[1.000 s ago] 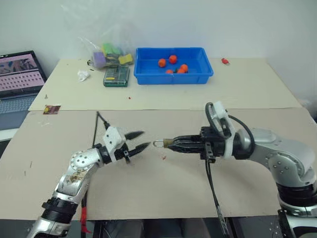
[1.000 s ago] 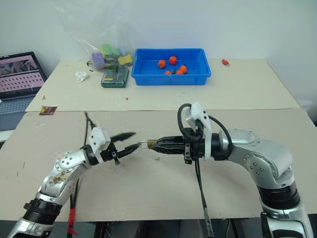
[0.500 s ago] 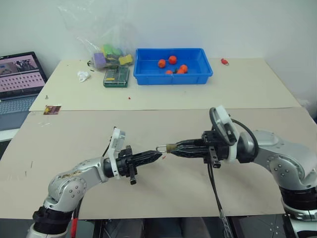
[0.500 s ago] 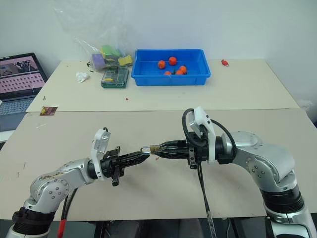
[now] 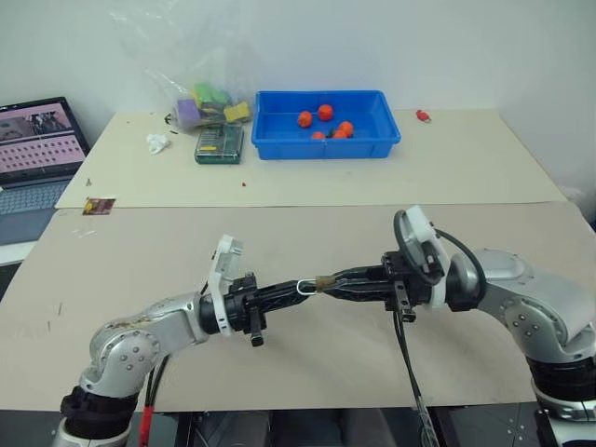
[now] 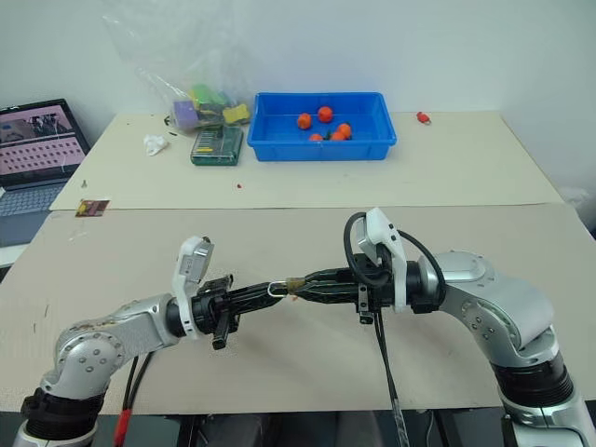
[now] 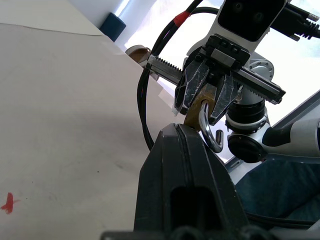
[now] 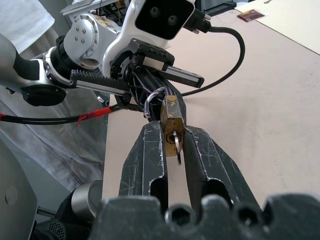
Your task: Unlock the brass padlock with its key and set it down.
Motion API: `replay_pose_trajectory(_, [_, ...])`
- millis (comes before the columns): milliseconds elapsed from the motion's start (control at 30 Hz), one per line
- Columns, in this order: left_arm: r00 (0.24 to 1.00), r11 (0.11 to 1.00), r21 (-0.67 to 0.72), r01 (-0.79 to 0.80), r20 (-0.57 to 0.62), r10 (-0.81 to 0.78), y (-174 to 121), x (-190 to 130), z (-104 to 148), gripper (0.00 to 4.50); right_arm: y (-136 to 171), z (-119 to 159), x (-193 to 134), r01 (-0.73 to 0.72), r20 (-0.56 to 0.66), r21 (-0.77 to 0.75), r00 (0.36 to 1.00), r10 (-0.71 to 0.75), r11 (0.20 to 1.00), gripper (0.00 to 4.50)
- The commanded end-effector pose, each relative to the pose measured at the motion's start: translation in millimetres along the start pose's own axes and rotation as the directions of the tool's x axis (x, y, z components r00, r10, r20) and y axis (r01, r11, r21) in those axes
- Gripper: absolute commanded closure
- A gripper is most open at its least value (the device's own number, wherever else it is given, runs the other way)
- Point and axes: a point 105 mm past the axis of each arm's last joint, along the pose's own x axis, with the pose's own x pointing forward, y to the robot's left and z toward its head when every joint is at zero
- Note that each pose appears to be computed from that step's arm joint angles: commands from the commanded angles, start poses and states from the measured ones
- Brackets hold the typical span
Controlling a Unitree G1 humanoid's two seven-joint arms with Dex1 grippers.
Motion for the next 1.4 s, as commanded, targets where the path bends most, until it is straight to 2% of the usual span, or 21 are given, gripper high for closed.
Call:
replay_pose_trajectory(33, [0.995, 0.995, 0.023, 0.101, 0.001, -0.101, -23.2, 7.2, 4.7, 4.48, -1.6, 4.0, -1.7, 0.010, -0.001, -0.046, 1.000, -0.010, 0.999, 4.39])
replay_pose_trajectory(500, [0.995, 0.995, -0.001, 0.103, -0.007, -0.103, -24.0, 7.8, 5.0, 4.48, -22.9, 5.5, -11.6, 0.086, -0.006, -0.051, 0.996, -0.087, 0.995, 4.39])
replay_pose_trajectory(933, [0.994, 0.994, -0.019, 0.105, -0.002, -0.105, -25.9, 10.2, 4.8, 4.48, -5.2, 12.5, -9.7, 0.026, 0.006, -0.031, 1.000, -0.026, 0.999, 4.39])
replay_pose_trajectory(1400, [0.995, 0.995, -0.007, 0.104, 0.003, -0.104, -27.1, 12.3, 7.6, 4.48, 6.9, -7.8, -17.2, 0.018, -0.032, 0.024, 0.999, -0.018, 1.000, 4.39])
